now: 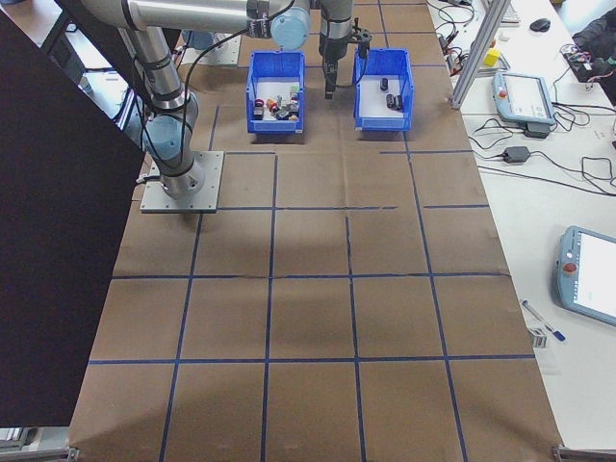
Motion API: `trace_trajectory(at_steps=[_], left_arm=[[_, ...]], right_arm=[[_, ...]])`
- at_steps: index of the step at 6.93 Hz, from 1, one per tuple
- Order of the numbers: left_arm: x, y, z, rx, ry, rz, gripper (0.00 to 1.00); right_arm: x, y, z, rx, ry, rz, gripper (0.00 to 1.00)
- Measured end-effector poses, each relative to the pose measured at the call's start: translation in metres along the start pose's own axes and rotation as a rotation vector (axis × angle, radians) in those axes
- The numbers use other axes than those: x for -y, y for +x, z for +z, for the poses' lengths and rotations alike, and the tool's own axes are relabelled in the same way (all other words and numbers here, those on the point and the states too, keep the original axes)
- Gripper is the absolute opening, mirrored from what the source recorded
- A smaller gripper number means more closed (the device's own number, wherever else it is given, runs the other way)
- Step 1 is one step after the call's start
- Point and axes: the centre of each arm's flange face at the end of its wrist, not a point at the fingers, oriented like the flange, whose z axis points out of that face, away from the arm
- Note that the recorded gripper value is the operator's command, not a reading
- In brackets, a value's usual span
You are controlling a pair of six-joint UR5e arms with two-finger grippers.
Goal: Place button box in front
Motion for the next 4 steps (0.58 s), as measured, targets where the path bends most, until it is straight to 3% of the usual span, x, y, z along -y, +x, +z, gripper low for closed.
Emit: trace_trajectory(at_steps=[4], left_arm=[[-0.0001, -0.0001, -0.0047, 0.003, 0.007, -0.011, 1.0]], right_arm=[[0.0003, -0.0001, 0.0001, 0.001, 0.0, 0.0, 1.0]])
